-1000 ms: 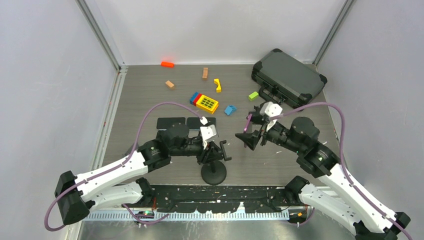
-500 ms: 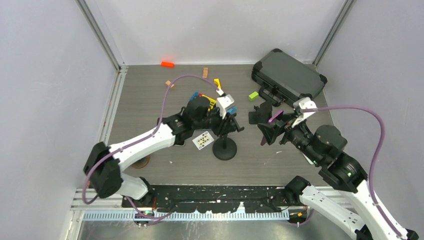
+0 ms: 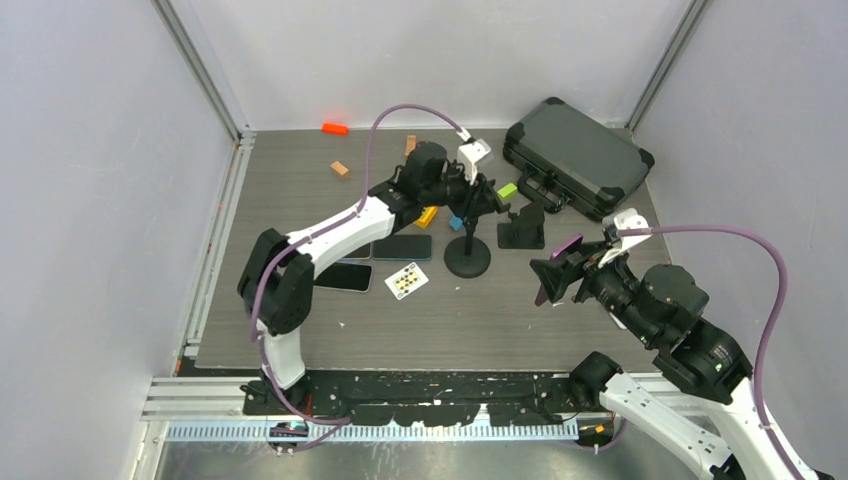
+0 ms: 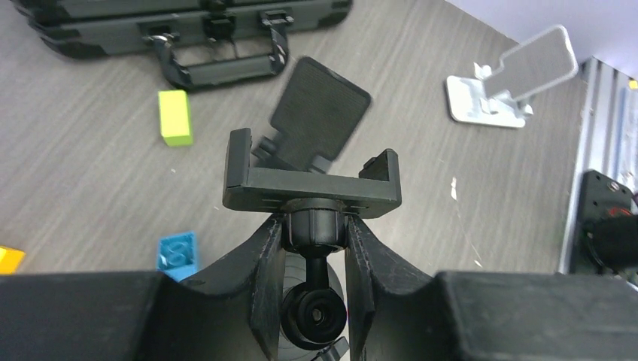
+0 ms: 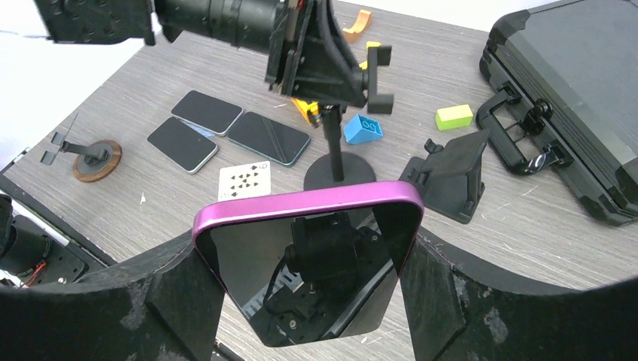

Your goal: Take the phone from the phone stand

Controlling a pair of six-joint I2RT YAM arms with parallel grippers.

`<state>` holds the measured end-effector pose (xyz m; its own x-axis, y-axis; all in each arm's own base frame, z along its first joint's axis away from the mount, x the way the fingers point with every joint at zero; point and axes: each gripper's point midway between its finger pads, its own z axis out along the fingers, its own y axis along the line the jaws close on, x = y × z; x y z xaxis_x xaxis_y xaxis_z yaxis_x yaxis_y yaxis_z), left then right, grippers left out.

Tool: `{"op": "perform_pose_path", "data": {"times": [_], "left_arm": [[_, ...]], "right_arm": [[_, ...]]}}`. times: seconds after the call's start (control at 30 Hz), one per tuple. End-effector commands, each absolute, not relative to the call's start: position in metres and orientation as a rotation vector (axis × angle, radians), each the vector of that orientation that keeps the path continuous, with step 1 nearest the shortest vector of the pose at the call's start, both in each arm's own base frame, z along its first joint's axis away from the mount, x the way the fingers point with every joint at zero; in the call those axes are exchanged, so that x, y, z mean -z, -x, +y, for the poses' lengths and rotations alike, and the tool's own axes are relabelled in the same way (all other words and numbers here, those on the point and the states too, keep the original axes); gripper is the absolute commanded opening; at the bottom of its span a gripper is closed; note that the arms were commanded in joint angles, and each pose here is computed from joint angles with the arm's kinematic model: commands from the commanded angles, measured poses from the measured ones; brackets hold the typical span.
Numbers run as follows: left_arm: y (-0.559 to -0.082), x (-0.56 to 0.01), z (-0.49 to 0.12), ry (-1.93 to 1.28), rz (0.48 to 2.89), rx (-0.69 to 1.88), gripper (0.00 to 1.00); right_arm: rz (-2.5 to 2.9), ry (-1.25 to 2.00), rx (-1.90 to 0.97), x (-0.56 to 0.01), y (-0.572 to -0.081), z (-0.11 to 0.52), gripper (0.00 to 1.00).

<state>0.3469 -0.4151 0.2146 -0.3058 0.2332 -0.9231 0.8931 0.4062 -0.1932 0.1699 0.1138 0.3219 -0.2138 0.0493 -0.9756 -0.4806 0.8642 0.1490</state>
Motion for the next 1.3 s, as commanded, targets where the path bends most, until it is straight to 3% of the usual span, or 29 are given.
{"op": "perform_pose_path", "data": {"times": [0.0,0.23,0.33,0.4,0.5,0.6,0.73,1.0,1.27], "left_arm": [[-0.396,-0.242,-0.418,-0.941,1.634,0.877,0.0],[-0.421,-0.241,-0.423,-0.93,1.573,0.838,0.0],[-0.421,-0.239,-0.426,-0.934,1.594,0.854,0.09],[-0.419,-0.24,-0.427,-0.932,1.598,0.872,0.25],[-0.414,-0.245,-0.426,-0.923,1.6,0.894,0.41],[-0.408,-0.249,-0.424,-0.921,1.595,0.909,0.69],[-0.403,-0.253,-0.421,-0.929,1.596,0.911,0.97],[-0.39,-0.27,-0.396,-0.907,1.641,0.837,1.0],[-0.371,-0.292,-0.313,-0.602,1.833,0.587,1.0]], "right_arm": [[1.635,0.283,-0.533,-0.354,-0.166,0.108,0.0],[1.652,0.309,-0.526,-0.348,-0.162,0.107,0.0],[1.653,0.312,-0.518,-0.346,-0.161,0.105,0.0],[1.655,0.313,-0.516,-0.345,-0.161,0.105,0.0],[1.661,0.319,-0.515,-0.342,-0.161,0.106,0.0],[1.665,0.33,-0.518,-0.34,-0.161,0.107,0.0],[1.664,0.336,-0.522,-0.339,-0.161,0.108,0.0],[1.664,0.361,-0.507,-0.337,-0.159,0.107,0.01],[1.654,0.429,-0.497,-0.336,-0.161,0.114,0.06]]}}
